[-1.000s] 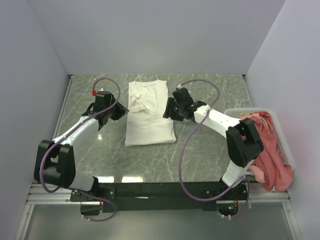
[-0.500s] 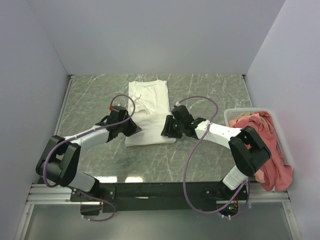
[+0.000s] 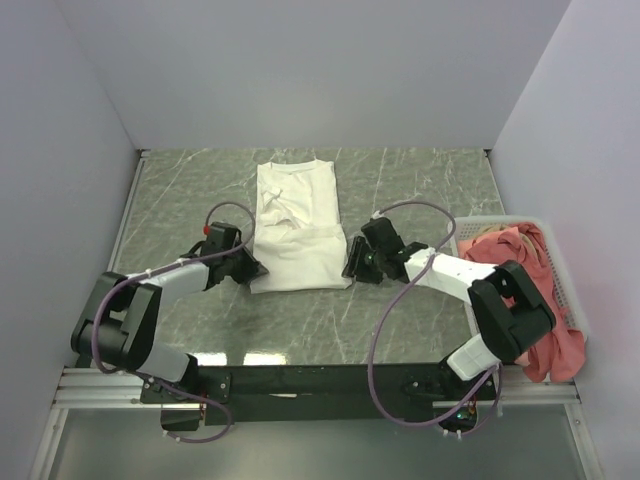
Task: Fold and stack the t-shirts
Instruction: Fold the tshirt
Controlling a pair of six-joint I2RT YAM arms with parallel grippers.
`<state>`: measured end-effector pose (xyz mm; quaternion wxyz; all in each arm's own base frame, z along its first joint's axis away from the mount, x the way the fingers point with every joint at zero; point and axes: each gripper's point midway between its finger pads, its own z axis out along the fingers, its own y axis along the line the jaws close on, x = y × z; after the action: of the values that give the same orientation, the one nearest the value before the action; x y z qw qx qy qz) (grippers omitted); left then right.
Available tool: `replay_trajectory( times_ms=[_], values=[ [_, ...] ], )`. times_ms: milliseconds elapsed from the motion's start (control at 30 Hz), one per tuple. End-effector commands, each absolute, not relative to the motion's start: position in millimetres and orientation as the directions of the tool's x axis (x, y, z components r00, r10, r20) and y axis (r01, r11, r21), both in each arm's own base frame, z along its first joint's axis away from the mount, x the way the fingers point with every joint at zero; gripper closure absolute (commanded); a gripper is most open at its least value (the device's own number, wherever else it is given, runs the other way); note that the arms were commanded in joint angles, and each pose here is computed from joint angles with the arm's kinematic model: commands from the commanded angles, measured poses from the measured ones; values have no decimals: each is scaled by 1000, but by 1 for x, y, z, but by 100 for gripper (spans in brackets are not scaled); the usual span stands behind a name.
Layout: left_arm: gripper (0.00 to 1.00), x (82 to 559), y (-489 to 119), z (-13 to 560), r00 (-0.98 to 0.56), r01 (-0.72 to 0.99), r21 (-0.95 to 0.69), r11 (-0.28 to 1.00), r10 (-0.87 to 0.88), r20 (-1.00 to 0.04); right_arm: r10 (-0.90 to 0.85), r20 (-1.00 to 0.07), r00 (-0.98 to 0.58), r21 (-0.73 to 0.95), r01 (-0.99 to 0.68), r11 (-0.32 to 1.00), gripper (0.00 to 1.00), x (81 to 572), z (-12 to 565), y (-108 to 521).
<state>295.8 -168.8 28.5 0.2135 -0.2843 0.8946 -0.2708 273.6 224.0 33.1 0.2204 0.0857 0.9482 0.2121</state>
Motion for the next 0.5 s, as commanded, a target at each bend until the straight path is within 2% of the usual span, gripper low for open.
replay_trajectory(
  times_ms=[0, 33, 67, 133, 300, 467],
  values=[
    [93, 309, -171, 67, -747, -296, -660, 690, -598, -290, 273, -443, -854, 454, 49, 890, 48, 280, 60, 218],
    [85, 310, -170, 73, -742, -288, -663, 691, -599, -302, 278, -449, -849, 459, 47, 887, 49, 280, 64, 218],
    [81, 311, -171, 85, -731, -265, -677, 686, -601, -322, 287, -463, -839, 480, 35, 877, 49, 280, 76, 221],
    [80, 309, -171, 95, -724, -253, -694, 674, -608, -326, 292, -469, -833, 518, 9, 855, 50, 278, 89, 230],
    [91, 300, -193, 100, -748, -216, -735, 642, -593, -298, 213, -475, -854, 598, -135, 790, 58, 275, 117, 297],
    [99, 282, -200, 60, -782, -277, -696, 663, -576, -238, 147, -407, -902, 629, -160, 761, 60, 274, 91, 334]
  ],
)
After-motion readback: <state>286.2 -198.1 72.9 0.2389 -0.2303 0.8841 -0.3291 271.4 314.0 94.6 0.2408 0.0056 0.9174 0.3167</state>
